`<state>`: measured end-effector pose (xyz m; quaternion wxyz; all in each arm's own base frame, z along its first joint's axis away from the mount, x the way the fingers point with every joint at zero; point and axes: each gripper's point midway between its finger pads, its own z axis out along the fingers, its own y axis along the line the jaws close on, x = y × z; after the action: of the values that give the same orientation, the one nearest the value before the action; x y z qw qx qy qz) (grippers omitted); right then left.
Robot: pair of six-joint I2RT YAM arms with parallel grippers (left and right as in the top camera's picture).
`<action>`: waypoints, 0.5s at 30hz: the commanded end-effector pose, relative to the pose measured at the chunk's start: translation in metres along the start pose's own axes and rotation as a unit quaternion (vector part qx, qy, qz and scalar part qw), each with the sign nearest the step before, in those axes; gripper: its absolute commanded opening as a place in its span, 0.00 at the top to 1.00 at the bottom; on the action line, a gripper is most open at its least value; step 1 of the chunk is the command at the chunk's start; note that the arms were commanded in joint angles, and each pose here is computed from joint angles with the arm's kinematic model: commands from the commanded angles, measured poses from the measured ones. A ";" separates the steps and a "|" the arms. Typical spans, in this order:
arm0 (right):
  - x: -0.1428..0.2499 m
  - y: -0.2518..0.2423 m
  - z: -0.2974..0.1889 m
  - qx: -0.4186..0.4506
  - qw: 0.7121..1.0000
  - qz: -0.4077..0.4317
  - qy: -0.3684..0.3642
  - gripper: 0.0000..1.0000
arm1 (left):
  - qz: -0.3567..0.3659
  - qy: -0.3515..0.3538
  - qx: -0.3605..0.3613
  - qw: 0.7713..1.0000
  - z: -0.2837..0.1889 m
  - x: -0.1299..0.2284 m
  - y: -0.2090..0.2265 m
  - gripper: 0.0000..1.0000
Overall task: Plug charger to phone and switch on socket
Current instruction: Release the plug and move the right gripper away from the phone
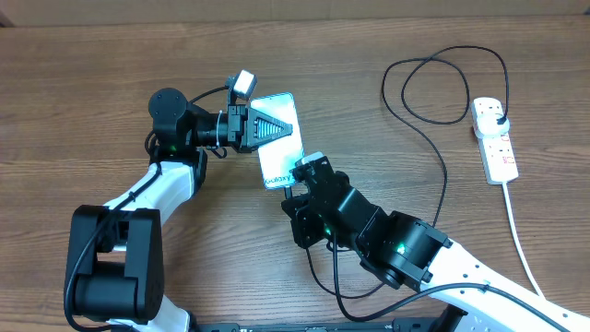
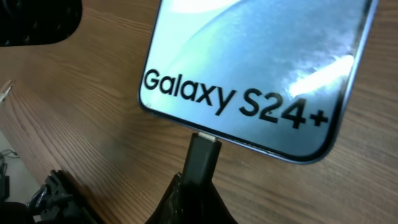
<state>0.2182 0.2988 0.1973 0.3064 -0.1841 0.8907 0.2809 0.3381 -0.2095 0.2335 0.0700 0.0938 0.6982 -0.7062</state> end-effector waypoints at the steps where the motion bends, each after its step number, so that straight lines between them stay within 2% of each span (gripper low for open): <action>1: -0.046 0.007 -0.013 0.000 0.996 -0.027 -0.081 0.96 | 0.022 0.080 0.017 0.996 0.025 0.033 -0.007 0.96; 9: -0.054 0.001 -0.020 0.012 0.996 -0.029 -0.079 0.95 | 0.008 0.080 0.016 0.997 0.023 0.044 0.004 0.96; 15: -0.031 -0.003 -0.020 0.012 0.999 -0.007 -0.030 0.66 | 0.015 0.064 0.013 0.998 0.024 0.039 0.005 0.96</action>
<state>0.2068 0.2944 0.1897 0.2742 -0.2120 0.8976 0.2723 0.3324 -0.2236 0.2243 0.0748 0.0879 0.6978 -0.7069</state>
